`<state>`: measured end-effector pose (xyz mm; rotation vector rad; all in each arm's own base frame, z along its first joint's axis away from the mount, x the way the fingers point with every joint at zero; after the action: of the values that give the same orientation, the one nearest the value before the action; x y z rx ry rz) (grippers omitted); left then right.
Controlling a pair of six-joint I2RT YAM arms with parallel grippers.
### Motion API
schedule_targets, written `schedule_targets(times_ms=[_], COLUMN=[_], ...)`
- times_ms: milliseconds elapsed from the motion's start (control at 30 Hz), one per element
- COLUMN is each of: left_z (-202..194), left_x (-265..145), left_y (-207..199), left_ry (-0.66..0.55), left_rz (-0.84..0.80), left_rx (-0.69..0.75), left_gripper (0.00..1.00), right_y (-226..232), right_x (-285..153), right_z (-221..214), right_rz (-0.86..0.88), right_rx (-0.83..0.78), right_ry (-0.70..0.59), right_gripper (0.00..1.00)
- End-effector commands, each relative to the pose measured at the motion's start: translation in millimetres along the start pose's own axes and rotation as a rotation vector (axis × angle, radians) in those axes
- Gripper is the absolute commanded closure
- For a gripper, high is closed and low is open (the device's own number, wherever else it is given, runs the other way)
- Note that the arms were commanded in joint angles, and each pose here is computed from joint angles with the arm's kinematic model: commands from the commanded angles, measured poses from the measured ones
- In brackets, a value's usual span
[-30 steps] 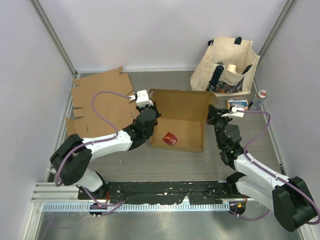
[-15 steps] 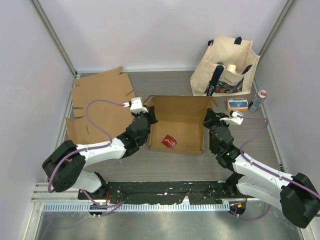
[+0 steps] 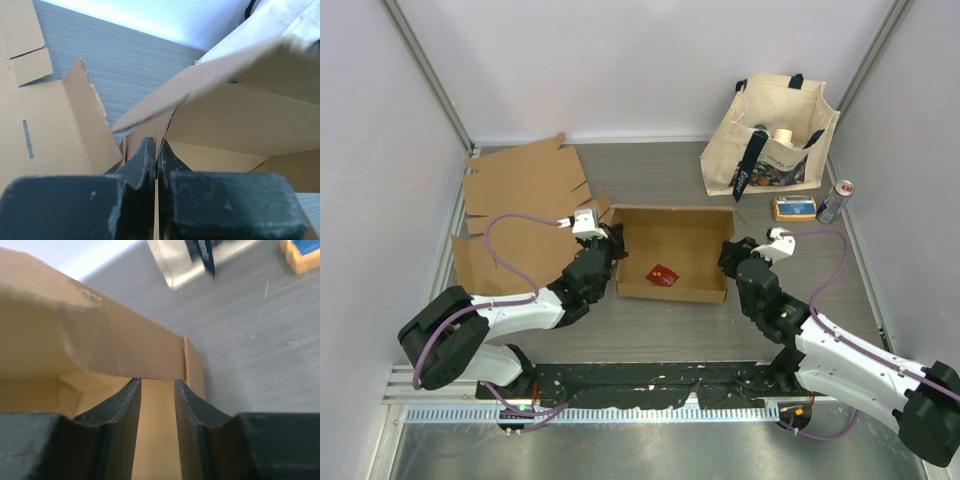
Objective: Fold the paper box
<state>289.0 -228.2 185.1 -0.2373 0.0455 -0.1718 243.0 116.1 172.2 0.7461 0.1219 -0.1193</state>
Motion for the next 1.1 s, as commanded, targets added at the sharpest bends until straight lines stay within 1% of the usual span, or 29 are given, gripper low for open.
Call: schedule_targets(times_ms=[0,33,67,133,167,200,233,300,433,467,600,633,667,700,733,767,800,833,900,933,1000,1067], left_z=[-19.6,-18.7,-18.5,-17.6,-17.7,-19.0,-19.4,-19.1,-19.5,-18.1,-21.0,-21.7,-23.0,-24.2,-25.1,-25.5,-24.0,-23.6,-22.5,-22.4,-22.4,-21.1], left_x=[-5.7,-5.3,-5.2,-3.9,-4.2,-4.2,-4.2,-3.7,-5.6,-6.0,-10.7,-11.5,-12.3,-12.4,-13.0,-13.5,-14.6,-14.8,-15.5,-15.5,-16.3,-17.0], left_y=[16.5,14.3,14.5,13.9,13.5,13.9,14.3,13.5,11.4,11.3,12.6,12.6,12.4,13.3,13.4,13.2,13.0,13.0,13.3,14.4,15.4,15.2], left_ry=[0.052,0.048,0.047,0.045,0.046,0.048,0.048,0.046,0.047,0.043,0.054,0.056,0.059,0.062,0.065,0.067,0.066,0.067,0.068,0.067,0.067,0.064], left_rz=[0.036,0.026,0.025,0.026,0.024,0.025,0.026,0.028,0.023,0.022,0.013,0.01,0.006,0.01,0.009,0.008,0.004,0.005,0.005,0.012,0.014,0.013], left_rx=[0.074,0.076,0.081,0.094,0.097,0.099,0.099,0.099,0.108,0.115,0.137,0.138,0.14,0.141,0.145,0.147,0.15,0.151,0.159,0.161,0.161,0.16], left_gripper=[1.0,1.0,1.0,1.0,1.0,1.0,1.0,1.0,1.0,1.0,1.0,1.0,1.0,1.0,1.0,1.0,1.0,1.0,1.0,1.0,1.0,1.0], right_y=[-5.5,-9.9,-0.4,-0.5,6.8,13.0,12.6,23.9,43.0,57.3,99.6,109.3,125.2,135.5,145.0,158.9,160.5,169.1,172.7,176.3,180.8,183.3], right_x=[-31.2,-39.7,-49.6,-65.1,-73.5,-84.4,-92.4,-108.9,-138.2,-145.8,-142.2,-126.2,-124.2,-118.0,-105.9,-102.3,-102.3,-94.9,-91.9,-88.3,-83.9,-78.4], right_z=[-15.5,-21.3,-22.1,-24.9,-17.3,-18.4,-15.0,4.8,43.4,60.9,100.3,93.5,103.5,99.7,81.5,85.3,77.1,69.2,63.5,58.4,50.8,37.6], right_rz=[-0.116,-0.126,-0.081,-0.058,-0.009,0.042,0.058,0.165,0.343,0.404,0.486,0.447,0.471,0.489,0.516,0.547,0.575,0.625,0.678,0.72,0.74,0.734], right_rx=[-0.02,-0.037,0.0,0.011,0.033,0.039,0.032,0.04,-0.003,0.015,0.007,-0.042,-0.043,-0.076,-0.193,-0.25,-0.334,-0.445,-0.551,-0.625,-0.678,-0.798], right_ry=[0.297,0.363,0.43,0.518,0.535,0.602,0.627,0.627,0.616,0.592,0.49,0.497,0.48,0.495,0.558,0.566,0.626,0.658,0.686,0.677,0.659,0.617], right_gripper=[0.56,0.53,0.52,0.5,0.48,0.41,0.4,0.39,0.36,0.36,0.35,0.35,0.34,0.31,0.31,0.3,0.3,0.3,0.31,0.31,0.3,0.29])
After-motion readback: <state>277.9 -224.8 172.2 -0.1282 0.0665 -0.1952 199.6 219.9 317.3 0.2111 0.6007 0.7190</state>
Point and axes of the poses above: each gripper's point midway between its finger pads, its own x axis out along the fingers, its own y axis along the line the jaws close on, z = x × y, the point moved 4 cm from there along -x, back along the fingers, and after that the axes turned 12 degrees about x, right-handed, at the moved point
